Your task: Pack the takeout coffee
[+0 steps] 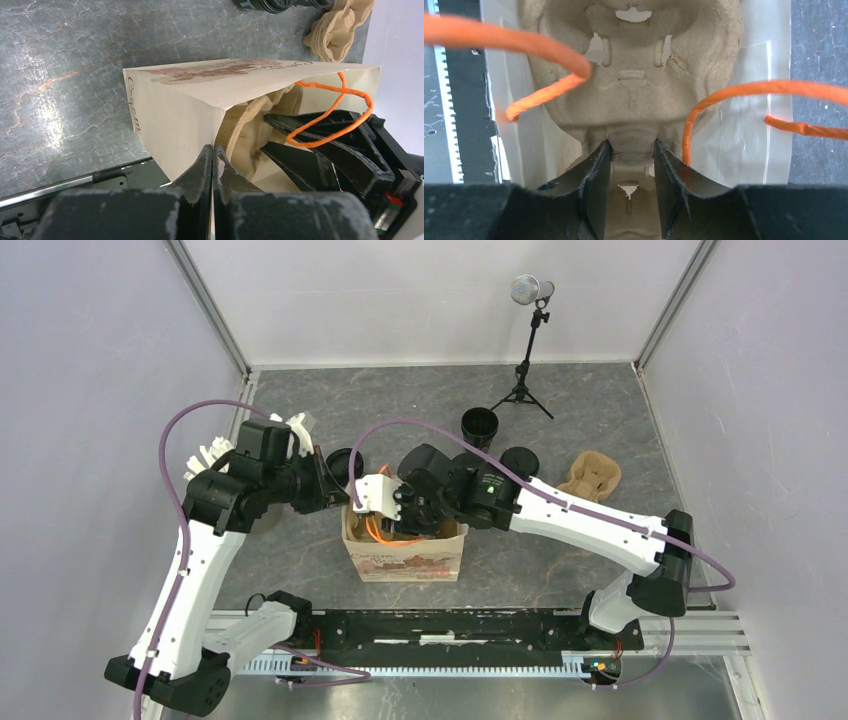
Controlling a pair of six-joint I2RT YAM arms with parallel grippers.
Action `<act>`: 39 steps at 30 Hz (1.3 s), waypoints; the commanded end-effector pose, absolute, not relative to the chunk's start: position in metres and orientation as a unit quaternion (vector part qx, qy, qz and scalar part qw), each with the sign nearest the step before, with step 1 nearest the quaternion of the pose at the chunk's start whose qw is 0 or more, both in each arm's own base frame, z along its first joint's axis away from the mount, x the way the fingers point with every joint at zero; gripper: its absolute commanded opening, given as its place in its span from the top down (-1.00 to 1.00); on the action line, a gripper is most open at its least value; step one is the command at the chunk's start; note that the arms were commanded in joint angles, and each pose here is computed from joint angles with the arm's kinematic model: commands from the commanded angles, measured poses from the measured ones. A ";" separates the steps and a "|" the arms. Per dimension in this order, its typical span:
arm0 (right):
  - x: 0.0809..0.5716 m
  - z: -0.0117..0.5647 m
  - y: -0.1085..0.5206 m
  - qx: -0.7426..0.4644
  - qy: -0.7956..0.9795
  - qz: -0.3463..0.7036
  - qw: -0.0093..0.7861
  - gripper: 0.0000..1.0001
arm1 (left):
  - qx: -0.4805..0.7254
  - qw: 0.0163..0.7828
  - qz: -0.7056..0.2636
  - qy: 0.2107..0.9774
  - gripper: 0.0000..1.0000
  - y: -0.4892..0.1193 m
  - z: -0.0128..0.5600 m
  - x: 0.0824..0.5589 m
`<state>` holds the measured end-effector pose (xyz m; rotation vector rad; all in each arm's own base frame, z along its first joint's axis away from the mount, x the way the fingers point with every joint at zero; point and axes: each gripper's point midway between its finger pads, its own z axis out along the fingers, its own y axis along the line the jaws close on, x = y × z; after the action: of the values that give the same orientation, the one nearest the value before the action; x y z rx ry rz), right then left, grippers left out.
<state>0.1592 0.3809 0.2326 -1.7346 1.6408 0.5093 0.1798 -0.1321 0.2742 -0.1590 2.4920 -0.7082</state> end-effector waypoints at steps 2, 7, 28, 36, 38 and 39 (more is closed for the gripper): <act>0.164 0.241 0.385 -0.677 0.622 0.187 0.346 0.19 | -0.017 0.287 -0.296 0.911 0.95 -0.143 0.288 0.179; 0.167 0.237 0.381 -0.687 0.625 0.169 0.330 0.19 | -0.022 0.285 -0.294 0.912 0.95 -0.142 0.286 0.179; 0.167 0.231 0.367 -0.686 0.649 0.133 0.300 0.19 | -0.015 0.277 -0.318 0.907 0.95 -0.148 0.290 0.170; 0.158 0.215 0.361 -0.690 0.663 0.117 0.266 0.19 | -0.021 0.261 -0.350 0.899 0.95 -0.157 0.288 0.162; 0.155 0.211 0.362 -0.691 0.665 0.114 0.261 0.18 | -0.020 0.256 -0.352 0.900 0.95 -0.157 0.285 0.159; 0.153 0.210 0.362 -0.692 0.665 0.114 0.258 0.18 | -0.020 0.255 -0.354 0.900 0.95 -0.157 0.285 0.158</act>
<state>0.1573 0.3603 0.2078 -1.8817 1.7786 0.3281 0.1619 -0.1492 0.2764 -0.0668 2.4820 -0.8770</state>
